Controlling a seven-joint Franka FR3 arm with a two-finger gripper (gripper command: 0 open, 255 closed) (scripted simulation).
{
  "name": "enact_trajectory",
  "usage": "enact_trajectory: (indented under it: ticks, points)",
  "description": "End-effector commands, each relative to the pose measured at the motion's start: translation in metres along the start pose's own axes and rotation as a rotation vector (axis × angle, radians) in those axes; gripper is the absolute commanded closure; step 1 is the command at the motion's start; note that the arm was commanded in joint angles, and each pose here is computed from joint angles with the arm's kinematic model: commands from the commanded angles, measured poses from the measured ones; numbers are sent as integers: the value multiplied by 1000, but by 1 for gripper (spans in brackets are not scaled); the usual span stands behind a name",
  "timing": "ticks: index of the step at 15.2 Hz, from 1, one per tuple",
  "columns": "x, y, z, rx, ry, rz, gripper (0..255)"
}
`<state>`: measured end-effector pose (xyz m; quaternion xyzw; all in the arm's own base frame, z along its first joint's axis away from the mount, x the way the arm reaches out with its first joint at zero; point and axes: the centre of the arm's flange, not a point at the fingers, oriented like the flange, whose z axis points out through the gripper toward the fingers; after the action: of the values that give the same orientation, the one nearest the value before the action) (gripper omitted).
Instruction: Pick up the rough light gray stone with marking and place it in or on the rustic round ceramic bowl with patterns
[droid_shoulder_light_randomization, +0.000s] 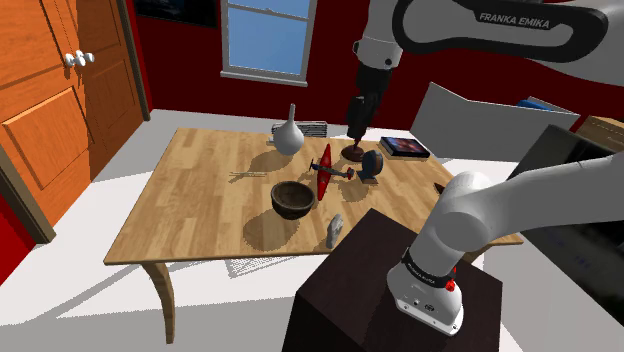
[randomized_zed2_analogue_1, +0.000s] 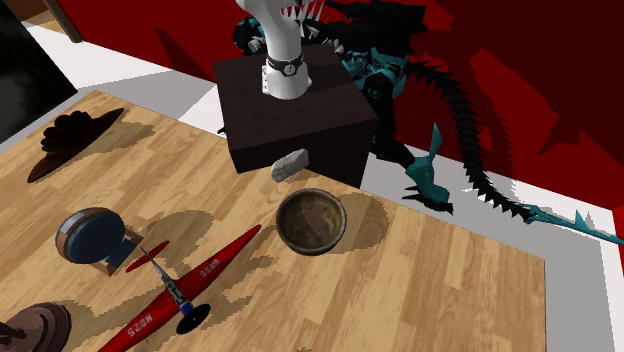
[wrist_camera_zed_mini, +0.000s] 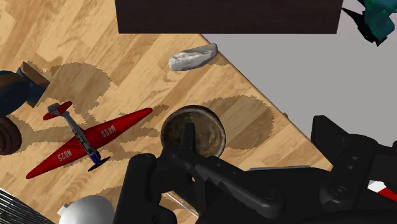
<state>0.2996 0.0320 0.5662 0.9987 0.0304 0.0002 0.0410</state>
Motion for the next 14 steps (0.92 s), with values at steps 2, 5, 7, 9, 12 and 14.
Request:
enact_trajectory:
  ticks: [2,5,7,9,12,14]
  points:
    - [3,1,13,0,-4,34,0]
    - [10,5,52,2,-17,135,0]
    - [14,8,78,3,-26,203,0]
    - [18,12,104,4,-35,270,0]
    - [24,17,144,5,-48,371,0]
    - [26,21,170,6,-56,439,0]
